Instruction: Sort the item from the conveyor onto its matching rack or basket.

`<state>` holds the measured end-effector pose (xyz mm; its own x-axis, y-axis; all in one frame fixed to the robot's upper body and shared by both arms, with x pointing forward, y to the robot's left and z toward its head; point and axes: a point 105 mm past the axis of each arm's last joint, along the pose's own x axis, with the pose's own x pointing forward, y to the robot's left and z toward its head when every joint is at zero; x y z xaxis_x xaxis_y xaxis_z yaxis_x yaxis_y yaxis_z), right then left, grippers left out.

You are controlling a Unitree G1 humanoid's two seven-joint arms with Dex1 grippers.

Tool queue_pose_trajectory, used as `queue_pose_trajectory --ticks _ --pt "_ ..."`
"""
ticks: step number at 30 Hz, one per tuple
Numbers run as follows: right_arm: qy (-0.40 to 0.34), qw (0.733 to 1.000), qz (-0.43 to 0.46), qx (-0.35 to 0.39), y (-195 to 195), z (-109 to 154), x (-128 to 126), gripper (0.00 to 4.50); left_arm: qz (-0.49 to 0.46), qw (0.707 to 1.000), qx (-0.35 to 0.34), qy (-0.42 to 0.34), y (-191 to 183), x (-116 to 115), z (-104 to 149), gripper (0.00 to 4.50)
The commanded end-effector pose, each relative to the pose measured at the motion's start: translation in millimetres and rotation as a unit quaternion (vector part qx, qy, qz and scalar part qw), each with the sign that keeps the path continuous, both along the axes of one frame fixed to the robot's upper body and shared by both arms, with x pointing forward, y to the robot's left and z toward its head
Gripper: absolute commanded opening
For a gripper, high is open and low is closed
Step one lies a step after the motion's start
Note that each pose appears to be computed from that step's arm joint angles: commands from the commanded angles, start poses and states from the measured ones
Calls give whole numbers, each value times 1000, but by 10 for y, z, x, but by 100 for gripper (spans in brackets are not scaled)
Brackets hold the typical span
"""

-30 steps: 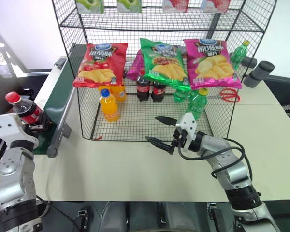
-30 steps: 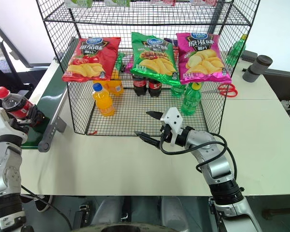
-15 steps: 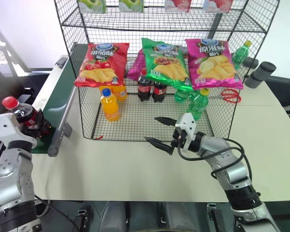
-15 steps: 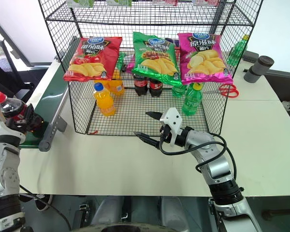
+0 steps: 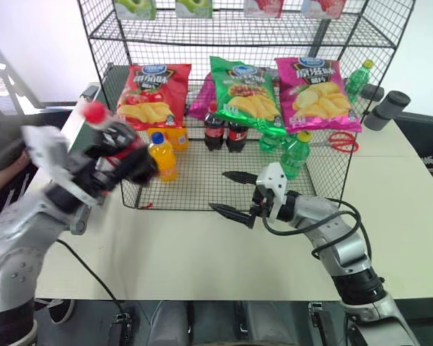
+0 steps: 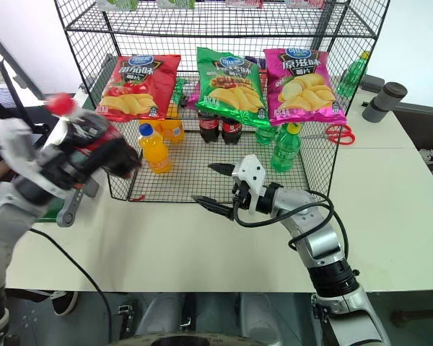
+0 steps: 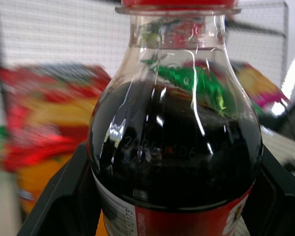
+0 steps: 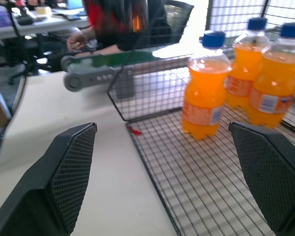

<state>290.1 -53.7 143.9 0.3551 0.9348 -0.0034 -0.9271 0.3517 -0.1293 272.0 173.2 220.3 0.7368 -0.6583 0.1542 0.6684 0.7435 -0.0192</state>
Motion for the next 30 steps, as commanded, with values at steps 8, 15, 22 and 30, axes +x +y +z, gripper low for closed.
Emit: queue_pose_trajectory --ticks 8,15,22,30 --pt "19 997 62 32 199 265 -141 450 -149 989 -16 11 -620 56 -107 305" --pt "15 997 70 15 282 265 -99 450 -238 971 24 25 -897 7 -226 305" --pt "46 993 105 -1 351 192 -193 450 -256 966 30 17 -997 16 -236 305" --pt "62 992 113 -6 349 124 -226 379 -250 968 33 14 -977 -3 -254 304"
